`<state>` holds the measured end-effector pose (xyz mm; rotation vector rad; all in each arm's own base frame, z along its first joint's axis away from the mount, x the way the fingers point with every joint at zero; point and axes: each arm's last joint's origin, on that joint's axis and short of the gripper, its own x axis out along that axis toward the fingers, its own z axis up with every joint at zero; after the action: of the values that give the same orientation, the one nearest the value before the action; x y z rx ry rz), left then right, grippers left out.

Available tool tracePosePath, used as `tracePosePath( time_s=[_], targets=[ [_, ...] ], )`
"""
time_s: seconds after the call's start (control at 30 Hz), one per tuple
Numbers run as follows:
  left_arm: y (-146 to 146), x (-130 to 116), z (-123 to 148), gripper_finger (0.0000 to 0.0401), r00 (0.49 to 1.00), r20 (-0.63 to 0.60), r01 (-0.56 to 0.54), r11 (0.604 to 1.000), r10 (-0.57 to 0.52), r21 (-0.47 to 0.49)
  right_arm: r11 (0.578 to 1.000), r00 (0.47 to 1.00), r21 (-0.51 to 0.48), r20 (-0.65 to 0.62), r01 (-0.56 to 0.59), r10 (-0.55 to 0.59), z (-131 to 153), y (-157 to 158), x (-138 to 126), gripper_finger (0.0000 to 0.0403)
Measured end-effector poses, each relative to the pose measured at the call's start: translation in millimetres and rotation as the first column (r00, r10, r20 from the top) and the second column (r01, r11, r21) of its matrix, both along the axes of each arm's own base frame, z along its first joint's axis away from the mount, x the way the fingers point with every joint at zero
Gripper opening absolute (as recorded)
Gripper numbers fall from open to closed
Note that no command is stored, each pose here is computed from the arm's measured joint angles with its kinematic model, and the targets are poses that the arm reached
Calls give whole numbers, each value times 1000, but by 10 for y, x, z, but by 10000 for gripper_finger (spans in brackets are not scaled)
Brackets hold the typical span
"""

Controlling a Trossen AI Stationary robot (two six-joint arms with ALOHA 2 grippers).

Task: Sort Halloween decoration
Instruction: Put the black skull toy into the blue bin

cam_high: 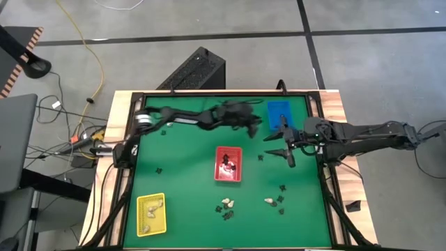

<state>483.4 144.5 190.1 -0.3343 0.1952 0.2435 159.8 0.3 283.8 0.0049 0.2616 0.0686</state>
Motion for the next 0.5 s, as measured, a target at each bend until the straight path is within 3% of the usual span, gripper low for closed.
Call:
tracePosePath(
  time_s=[0.23, 0.5],
  targets=[
    [234, 669, -302, 60, 1000, -1, 5, 1000, -5, 8, 1000, 996, -12, 93, -1, 2, 126, 80, -213, 255],
    [334, 897, -364, 75, 999, -34, -29, 999, 31, 41, 999, 995, -24, 88, -34, 36, 127, 186, -265, 255]
  ],
)
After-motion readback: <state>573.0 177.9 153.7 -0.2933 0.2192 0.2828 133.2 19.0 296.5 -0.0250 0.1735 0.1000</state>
